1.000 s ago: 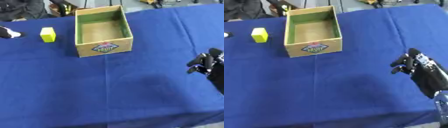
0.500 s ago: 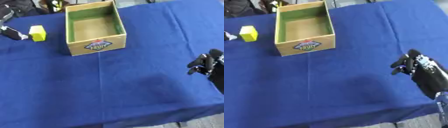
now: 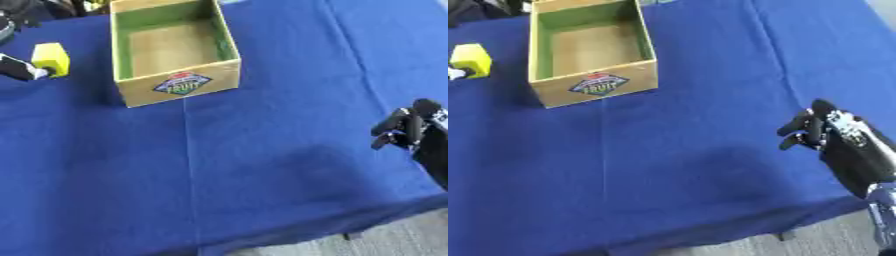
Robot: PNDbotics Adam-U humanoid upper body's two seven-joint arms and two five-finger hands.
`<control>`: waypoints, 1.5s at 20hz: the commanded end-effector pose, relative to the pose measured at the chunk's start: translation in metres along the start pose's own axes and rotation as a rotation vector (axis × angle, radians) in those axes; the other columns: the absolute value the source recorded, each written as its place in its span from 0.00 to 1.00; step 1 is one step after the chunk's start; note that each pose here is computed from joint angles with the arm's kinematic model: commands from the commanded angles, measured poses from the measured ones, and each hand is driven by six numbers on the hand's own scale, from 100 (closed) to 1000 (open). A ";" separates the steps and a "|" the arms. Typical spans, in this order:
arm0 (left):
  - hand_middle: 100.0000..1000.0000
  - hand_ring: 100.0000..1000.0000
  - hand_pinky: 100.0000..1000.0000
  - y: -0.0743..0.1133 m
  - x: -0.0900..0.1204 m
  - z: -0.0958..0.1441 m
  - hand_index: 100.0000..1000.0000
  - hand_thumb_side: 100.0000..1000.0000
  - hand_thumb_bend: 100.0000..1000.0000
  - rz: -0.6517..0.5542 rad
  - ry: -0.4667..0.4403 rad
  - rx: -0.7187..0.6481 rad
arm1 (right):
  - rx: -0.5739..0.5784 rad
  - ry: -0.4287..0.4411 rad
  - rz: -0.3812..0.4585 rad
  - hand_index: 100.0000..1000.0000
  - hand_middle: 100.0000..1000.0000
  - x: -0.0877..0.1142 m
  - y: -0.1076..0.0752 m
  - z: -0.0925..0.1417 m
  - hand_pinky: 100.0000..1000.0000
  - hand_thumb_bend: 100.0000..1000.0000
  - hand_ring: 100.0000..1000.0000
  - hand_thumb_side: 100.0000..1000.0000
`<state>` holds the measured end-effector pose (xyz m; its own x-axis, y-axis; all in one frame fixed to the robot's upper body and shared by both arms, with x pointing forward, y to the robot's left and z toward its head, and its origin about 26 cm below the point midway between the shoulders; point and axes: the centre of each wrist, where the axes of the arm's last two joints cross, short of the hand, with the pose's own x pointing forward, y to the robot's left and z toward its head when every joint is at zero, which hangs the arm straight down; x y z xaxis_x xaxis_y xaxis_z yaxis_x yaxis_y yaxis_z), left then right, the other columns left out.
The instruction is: Pick up objects on the table and place them in the box.
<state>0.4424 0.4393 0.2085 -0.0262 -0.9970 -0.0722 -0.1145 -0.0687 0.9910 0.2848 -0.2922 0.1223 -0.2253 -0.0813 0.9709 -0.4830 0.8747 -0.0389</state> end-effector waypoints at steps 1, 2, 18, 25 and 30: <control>0.77 0.77 0.73 0.023 -0.019 0.006 0.86 0.22 0.47 -0.018 0.035 0.049 | 0.017 -0.025 0.028 0.28 0.43 0.009 0.002 -0.003 0.49 0.00 0.58 0.57; 0.76 0.77 0.73 0.023 -0.020 0.006 0.86 0.21 0.46 -0.016 0.037 0.052 | 0.018 -0.026 0.029 0.28 0.43 0.009 0.002 -0.003 0.49 0.00 0.58 0.57; 0.53 0.58 0.65 0.020 -0.011 0.004 0.78 0.12 0.32 0.014 -0.018 0.029 | 0.036 -0.037 0.039 0.28 0.43 0.012 0.005 -0.009 0.49 0.00 0.58 0.57; 0.34 0.32 0.45 0.012 -0.009 0.005 0.65 0.00 0.12 0.039 0.006 -0.021 | 0.036 -0.035 0.033 0.28 0.43 0.011 0.005 -0.009 0.49 0.00 0.58 0.57; 0.27 0.24 0.36 0.014 -0.007 0.006 0.55 0.29 0.00 0.084 0.010 0.025 | 0.032 -0.030 0.025 0.28 0.43 0.011 0.003 -0.007 0.49 0.00 0.58 0.57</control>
<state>0.4377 0.4410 0.2040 -0.0308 -0.9993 0.0223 -0.0906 0.0250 0.9956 0.2882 -0.2842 0.1265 -0.2420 -0.0823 0.9668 -0.5028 0.8628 -0.0524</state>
